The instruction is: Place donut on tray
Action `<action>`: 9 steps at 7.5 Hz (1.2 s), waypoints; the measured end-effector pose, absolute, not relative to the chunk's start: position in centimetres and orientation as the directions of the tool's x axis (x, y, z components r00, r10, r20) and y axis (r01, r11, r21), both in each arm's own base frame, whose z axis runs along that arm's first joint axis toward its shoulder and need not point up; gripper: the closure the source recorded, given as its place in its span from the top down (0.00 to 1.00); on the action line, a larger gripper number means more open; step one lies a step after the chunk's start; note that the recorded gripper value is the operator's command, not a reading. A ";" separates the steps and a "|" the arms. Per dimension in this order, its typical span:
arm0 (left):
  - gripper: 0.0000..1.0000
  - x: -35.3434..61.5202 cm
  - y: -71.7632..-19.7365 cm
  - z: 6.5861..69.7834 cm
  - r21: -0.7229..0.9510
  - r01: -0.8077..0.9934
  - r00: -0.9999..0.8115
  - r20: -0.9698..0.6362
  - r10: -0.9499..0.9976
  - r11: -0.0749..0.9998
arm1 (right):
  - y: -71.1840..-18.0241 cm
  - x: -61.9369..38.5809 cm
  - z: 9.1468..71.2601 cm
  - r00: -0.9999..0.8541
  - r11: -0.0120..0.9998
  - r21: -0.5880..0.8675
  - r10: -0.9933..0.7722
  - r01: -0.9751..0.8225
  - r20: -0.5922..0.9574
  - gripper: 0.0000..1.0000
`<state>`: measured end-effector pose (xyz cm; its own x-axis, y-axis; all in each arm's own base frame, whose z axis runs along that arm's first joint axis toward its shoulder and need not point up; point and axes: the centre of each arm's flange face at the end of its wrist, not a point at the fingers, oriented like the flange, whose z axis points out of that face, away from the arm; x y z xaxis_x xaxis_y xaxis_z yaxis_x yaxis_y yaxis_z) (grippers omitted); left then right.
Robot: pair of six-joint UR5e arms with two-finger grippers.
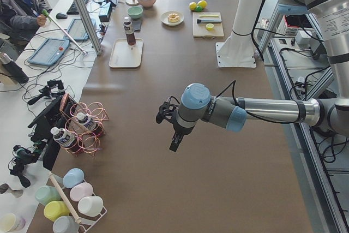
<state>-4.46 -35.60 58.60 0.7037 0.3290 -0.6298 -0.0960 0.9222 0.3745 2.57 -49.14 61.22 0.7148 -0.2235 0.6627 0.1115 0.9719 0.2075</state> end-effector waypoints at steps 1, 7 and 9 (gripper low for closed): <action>0.97 -4.6 -35.5 58.7 0.371 -0.094 0.706 -0.629 0.324 0.924 | -49.2 1.9 61.0 0.708 0.975 0.197 -0.213 0.106 0.673 0.99; 0.97 -4.6 -35.2 59.3 0.349 -0.087 0.707 -0.638 0.305 0.933 | -49.4 -8.7 58.6 0.671 0.993 0.119 -0.075 -0.019 0.738 0.79; 0.97 -4.6 -35.3 59.4 0.347 -0.086 0.707 -0.639 0.303 0.934 | -48.9 -13.1 57.4 0.654 0.993 0.101 -0.041 -0.053 0.755 0.74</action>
